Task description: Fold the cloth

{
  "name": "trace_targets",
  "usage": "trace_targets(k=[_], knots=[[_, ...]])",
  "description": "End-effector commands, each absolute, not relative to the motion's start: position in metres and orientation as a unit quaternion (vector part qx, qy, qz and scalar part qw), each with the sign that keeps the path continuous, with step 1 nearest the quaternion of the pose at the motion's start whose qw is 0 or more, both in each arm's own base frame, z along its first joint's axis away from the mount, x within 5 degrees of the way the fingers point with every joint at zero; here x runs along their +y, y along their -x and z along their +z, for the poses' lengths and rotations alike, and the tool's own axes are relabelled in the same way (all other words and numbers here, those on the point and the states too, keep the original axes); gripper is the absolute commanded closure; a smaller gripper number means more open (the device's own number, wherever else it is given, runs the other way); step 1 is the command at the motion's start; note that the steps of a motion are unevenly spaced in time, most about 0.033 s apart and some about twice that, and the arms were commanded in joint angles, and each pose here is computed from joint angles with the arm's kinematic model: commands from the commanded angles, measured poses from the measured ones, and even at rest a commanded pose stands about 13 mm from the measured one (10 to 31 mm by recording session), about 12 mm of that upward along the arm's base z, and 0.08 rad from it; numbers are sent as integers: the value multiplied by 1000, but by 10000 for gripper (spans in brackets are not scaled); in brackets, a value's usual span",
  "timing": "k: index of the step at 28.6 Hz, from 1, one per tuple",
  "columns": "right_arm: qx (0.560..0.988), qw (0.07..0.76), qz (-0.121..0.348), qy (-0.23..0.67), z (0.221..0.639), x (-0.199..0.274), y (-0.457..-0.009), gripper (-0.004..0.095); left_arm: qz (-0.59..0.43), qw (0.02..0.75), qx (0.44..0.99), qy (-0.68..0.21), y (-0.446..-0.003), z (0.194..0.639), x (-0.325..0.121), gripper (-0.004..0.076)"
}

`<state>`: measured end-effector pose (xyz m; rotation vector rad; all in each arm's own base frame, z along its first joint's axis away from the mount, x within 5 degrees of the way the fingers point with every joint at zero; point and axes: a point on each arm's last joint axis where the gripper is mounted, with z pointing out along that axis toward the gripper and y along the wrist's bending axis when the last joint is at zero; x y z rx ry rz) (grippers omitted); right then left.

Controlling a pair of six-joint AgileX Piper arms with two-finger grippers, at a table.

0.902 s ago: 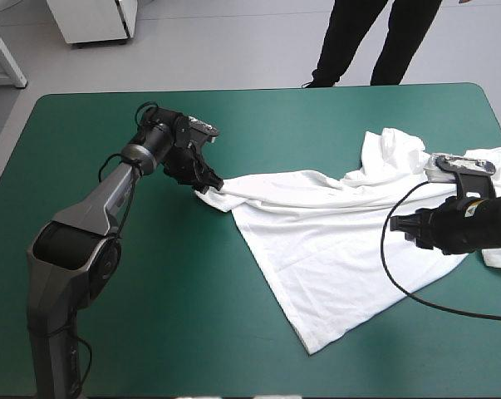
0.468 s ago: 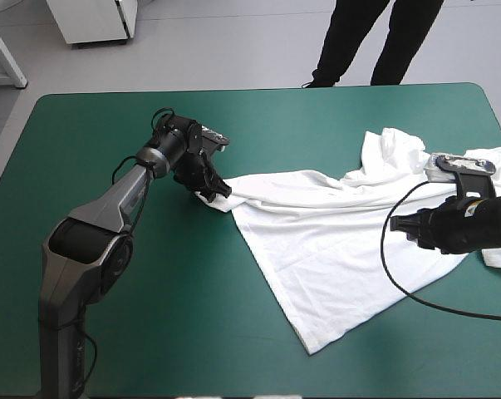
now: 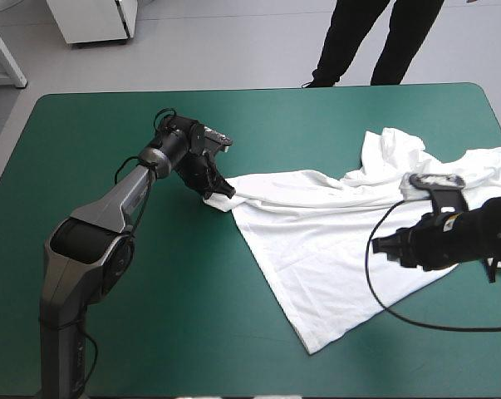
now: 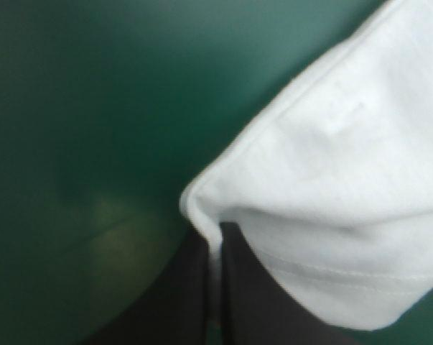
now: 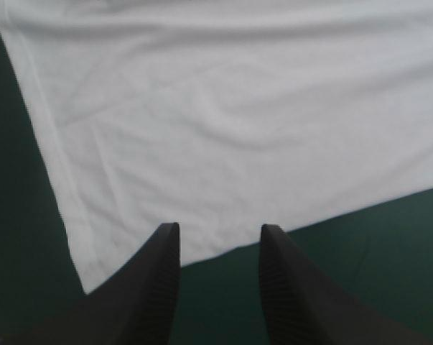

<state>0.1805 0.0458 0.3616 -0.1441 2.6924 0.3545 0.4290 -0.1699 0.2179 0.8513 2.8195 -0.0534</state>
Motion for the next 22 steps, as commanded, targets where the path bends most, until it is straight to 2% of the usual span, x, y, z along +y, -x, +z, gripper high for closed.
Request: trace_targets(k=[1,7,10,12,14,16,19,22], knots=[[968,183,142,95,347,64,-169,551,1,120,950,-289,-431,230,-165,746],[959,174,156,162,325,103,-159,550,1,119,950,-289,-431,230,-165,746],[960,149,134,194,314,119,-158,503,-2,118,950,-288,-430,230,-165,746],[962,125,114,215,304,130,-159,429,-5,117,951,-287,-430,230,-166,746],[966,112,88,215,295,136,-163,379,-9,117,951,-286,-430,230,-166,746],[975,95,74,187,286,141,-168,371,-16,117,951,-284,-429,230,-167,746],[973,65,92,204,277,153,-164,371,-17,116,952,-284,-429,230,-168,746],[965,84,106,223,276,166,-157,371,-19,120,952,-282,-430,230,-167,746]])
